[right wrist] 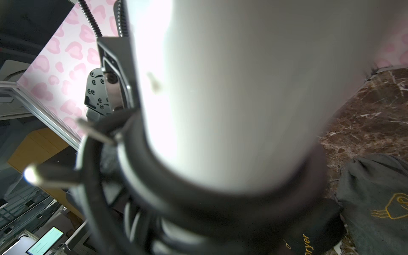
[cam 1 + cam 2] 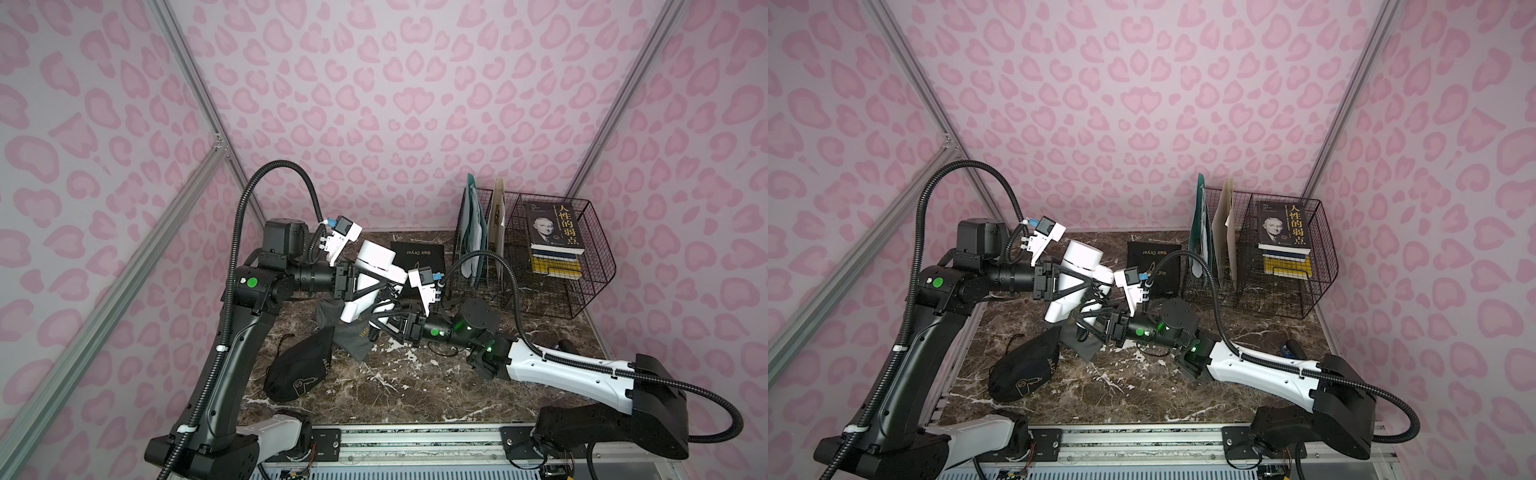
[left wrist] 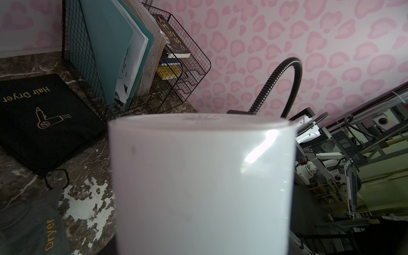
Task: Pack away hair dryers
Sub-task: Adjust the hair dryer.
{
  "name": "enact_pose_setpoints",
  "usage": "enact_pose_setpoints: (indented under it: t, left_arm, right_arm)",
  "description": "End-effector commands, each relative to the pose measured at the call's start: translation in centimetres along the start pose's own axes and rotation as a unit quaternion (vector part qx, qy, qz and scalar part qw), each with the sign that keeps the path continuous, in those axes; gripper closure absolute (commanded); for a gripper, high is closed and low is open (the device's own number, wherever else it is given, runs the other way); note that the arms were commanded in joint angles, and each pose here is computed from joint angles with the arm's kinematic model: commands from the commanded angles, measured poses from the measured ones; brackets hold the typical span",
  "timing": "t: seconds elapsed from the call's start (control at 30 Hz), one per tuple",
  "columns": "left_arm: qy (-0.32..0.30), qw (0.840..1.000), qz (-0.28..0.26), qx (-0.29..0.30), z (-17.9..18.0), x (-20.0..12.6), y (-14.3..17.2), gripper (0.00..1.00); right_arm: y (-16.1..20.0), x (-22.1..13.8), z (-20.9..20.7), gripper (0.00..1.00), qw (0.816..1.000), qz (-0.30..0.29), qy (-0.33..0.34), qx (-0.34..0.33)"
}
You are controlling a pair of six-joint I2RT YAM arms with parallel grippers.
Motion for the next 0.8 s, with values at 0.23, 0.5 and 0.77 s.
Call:
enact_pose_setpoints:
  t: [0.23,0.5,0.77]
  left_arm:
    - [0.028,0.999,-0.019,0.015,-0.74,-0.25,-0.55,0.98]
    - [0.037,0.999,-0.026,0.004,-0.85,-0.24,-0.55,0.98]
    - [0.037,0.999,-0.021,-0.008,-0.33,0.14,0.19,0.98]
  right_arm:
    - [-0.60,-0.10,0.68,0.44,0.999,-0.030,-0.032,-0.004]
    - [-0.67,0.20,0.75,0.62,0.998,-0.032,-0.048,-0.004]
    - [-0.67,0.37,0.68,0.98,0.997,-0.038,-0.071,0.002]
Point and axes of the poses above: each gripper's point midway between its finger pads, its own x axis out along the fingers, its own z axis along the line the jaws close on, y = z × x, the point moved 9 cm from there along -x, back along the fingers, and after that the axes turned 15 degrees about x, right-handed, at the moved point
